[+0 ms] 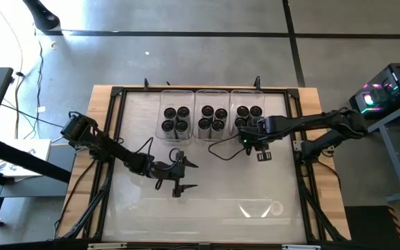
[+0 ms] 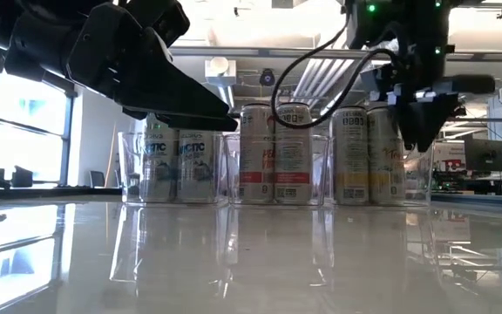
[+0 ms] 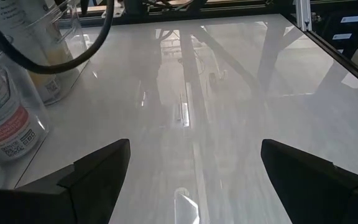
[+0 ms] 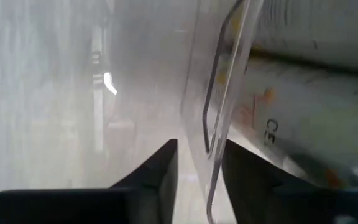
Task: Sort soda cans
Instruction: Move the transparent bins to the top center of the table, then return to Home Position
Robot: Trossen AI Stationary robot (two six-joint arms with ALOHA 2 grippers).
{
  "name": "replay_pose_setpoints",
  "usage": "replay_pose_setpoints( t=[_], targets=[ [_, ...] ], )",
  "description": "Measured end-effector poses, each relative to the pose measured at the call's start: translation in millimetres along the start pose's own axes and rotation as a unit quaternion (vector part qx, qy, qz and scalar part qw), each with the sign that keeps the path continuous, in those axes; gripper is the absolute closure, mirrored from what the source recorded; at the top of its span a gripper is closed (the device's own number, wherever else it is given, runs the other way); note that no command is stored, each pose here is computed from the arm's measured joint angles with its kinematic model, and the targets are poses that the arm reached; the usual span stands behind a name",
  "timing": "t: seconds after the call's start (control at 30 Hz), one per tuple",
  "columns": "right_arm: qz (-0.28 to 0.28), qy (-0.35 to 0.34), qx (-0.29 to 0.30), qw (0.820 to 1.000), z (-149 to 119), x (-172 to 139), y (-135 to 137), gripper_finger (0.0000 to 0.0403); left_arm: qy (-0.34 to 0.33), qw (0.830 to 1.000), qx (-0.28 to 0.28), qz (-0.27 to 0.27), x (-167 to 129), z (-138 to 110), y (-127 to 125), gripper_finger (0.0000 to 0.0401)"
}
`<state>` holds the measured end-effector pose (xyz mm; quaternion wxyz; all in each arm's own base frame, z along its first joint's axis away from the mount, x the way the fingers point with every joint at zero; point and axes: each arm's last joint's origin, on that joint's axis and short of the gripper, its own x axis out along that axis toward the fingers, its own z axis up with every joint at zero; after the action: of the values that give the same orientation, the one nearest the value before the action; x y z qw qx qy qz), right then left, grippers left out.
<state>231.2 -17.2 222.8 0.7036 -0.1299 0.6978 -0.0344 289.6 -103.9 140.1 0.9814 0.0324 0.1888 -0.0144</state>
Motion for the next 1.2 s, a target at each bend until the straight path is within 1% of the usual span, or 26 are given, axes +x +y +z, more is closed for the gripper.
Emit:
replay_pose_setpoints(
  t=[0.07, 0.17, 0.23, 0.3, 0.33, 0.43, 0.53, 0.6, 0.67, 0.7, 0.77, 0.83, 0.9, 0.97, 1.03, 1.13, 1.2],
  targets=[
    [0.005, 0.008, 0.012, 1.000, -0.7, -6.1, -0.9, 0.0269, 0.000, 1.000, -0.002, 0.000, 0.0, 0.0, 0.0, 0.0046],
    [0.051, 0.027, 0.044, 0.997, -3.3, -20.2, -1.4, 0.0246, -0.002, 1.000, -0.013, 0.000, -0.9, 1.3, 0.2, 0.0046],
    [0.085, 0.036, 0.085, 0.992, -4.1, -31.5, -1.9, 0.0240, -0.010, 1.000, -0.021, 0.000, -3.2, 5.6, 0.7, 0.0046],
    [0.099, 0.043, 0.118, 0.987, -6.5, -43.0, -0.1, 0.0239, -0.024, 0.999, -0.026, 0.003, -7.5, 12.9, 2.0, 0.0046],
    [0.105, 0.040, 0.126, 0.986, -7.9, -48.2, 2.6, 0.0238, -0.034, 0.999, -0.030, 0.004, -10.6, 17.7, 2.7, 0.0046],
    [0.106, -0.012, 0.131, 0.986, -11.4, -62.9, 15.4, 0.0238, -0.062, 0.997, -0.038, 0.003, -23.6, 34.9, 6.3, 0.0046],
    [0.101, -0.074, 0.146, 0.981, -22.5, -76.7, 34.0, 0.0238, -0.085, 0.996, -0.041, 0.006, -43.1, 54.3, 14.3, 0.0046],
    [0.097, -0.133, 0.162, 0.973, -31.6, -86.4, 45.6, 0.0238, -0.099, 0.994, -0.047, 0.013, -58.9, 67.2, 23.2, 0.0046],
    [0.099, -0.198, 0.179, 0.959, -42.7, -94.1, 56.5, 0.0238, -0.119, 0.991, -0.057, 0.026, -74.7, 79.4, 35.7, 0.0047],
    [0.105, -0.237, 0.190, 0.947, -46.6, -96.5, 61.7, 0.0238, -0.127, 0.990, -0.060, 0.030, -82.7, 84.7, 42.6, 0.0049],
    [0.117, -0.325, 0.208, 0.915, -52.7, -97.1, 70.9, 0.0238, -0.140, 0.988, -0.056, 0.026, -97.3, 92.8, 57.3, 0.0059],
    [0.131, -0.418, 0.211, 0.874, -54.9, -89.9, 81.4, 0.0238, -0.147, 0.987, -0.058, 0.022, -111.0, 97.9, 72.4, 0.0078],
    [0.151, -0.505, 0.199, 0.826, -54.2, -76.4, 91.3, 0.0239, -0.156, 0.985, -0.065, 0.038, -123.8, 101.3, 87.0, 0.0106],
    [0.165, -0.572, 0.178, 0.783, -54.2, -58.2, 97.4, 0.0248, -0.155, 0.983, -0.064, 0.071, -136.7, 101.7, 99.7, 0.0141],
    [0.157, -0.633, 0.157, 0.742, -57.2, -42.1, 97.6, 0.0267, -0.150, 0.981, -0.069, 0.103, -148.1, 100.6, 110.7, 0.0185],
    [0.135, -0.699, 0.135, 0.689, -67.0, -20.0, 88.8, 0.0313, -0.142, 0.978, -0.078, 0.133, -164.0, 97.7, 121.7, 0.0259],
    [0.133, -0.729, 0.138, 0.657, -74.3, -8.8, 78.4, 0.0353, -0.141, 0.977, -0.080, 0.140, -172.4, 96.3, 125.2, 0.0310]
  ],
)
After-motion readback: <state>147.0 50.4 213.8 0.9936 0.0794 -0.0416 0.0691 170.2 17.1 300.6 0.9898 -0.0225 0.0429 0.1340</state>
